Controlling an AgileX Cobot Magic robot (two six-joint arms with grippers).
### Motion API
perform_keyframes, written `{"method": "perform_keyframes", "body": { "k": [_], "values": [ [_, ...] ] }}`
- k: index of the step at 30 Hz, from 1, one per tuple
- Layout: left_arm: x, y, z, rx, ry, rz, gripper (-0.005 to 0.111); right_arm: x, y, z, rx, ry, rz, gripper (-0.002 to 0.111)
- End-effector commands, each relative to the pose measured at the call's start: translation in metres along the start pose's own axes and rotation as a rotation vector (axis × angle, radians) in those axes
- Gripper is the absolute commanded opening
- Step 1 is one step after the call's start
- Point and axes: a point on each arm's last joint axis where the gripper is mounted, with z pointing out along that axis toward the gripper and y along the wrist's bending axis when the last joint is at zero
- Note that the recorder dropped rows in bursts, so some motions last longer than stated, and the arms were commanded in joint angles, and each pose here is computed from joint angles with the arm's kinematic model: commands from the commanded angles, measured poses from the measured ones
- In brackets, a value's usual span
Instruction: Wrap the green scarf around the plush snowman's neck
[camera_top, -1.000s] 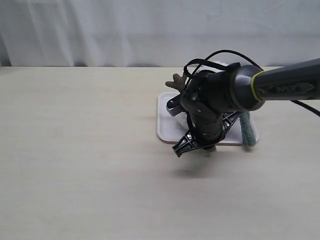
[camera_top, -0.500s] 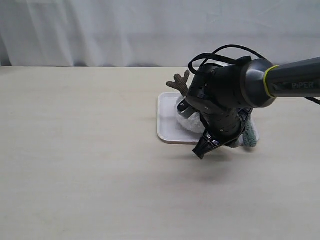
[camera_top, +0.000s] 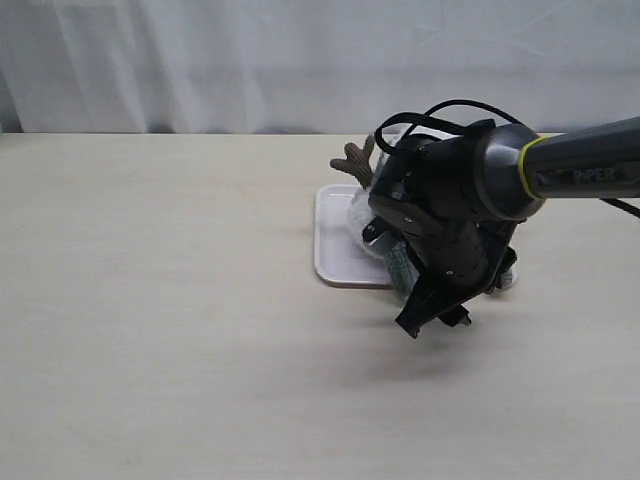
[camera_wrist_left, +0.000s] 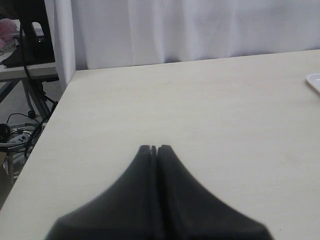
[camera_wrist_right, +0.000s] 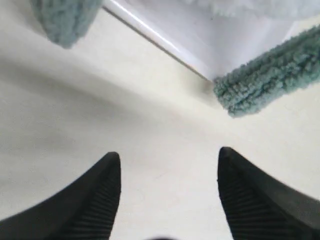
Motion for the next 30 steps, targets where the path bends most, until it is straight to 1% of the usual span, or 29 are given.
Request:
{"method": "perform_keyframes", "body": {
  "k": [1, 5, 8, 11, 14, 17, 20, 26, 30],
  "values": [
    [0.0, 0.0, 0.0, -0.002, -0.012, -0.002, 0.0, 0.007, -0.008, -0.013, -0.012, -0.009, 0.024, 0.057],
    [0.0, 0.0, 0.0, -0.002, -0.012, -0.002, 0.0, 0.012, -0.021, -0.035, -0.028, -0.097, 0.075, 0.057],
    [0.0, 0.0, 0.0, -0.002, -0.012, -0.002, 0.0, 0.02, -0.04, -0.042, -0.056, -0.164, 0.167, 0.057],
    [0.0, 0.0, 0.0, -0.002, -0.012, -0.002, 0.0, 0.028, -0.061, -0.036, -0.155, -0.238, 0.293, 0.057],
    [0.0, 0.0, 0.0, -0.002, -0.012, -0.002, 0.0, 0.035, -0.073, -0.019, -0.263, -0.285, 0.368, 0.057],
    [0.0, 0.0, 0.0, -0.002, -0.012, -0.002, 0.0, 0.04, -0.077, 0.003, -0.327, -0.314, 0.392, 0.057],
    [0.0, 0.0, 0.0, -0.002, -0.012, -0.002, 0.0, 0.044, -0.08, 0.019, -0.338, -0.35, 0.421, 0.057],
    [0.0, 0.0, 0.0, -0.002, -0.012, -0.002, 0.0, 0.039, -0.08, 0.026, -0.341, -0.489, 0.435, 0.057],
    [0.0, 0.0, 0.0, -0.002, -0.012, -0.002, 0.0, 0.033, -0.076, 0.033, -0.35, -0.517, 0.433, 0.057]
  ]
}}
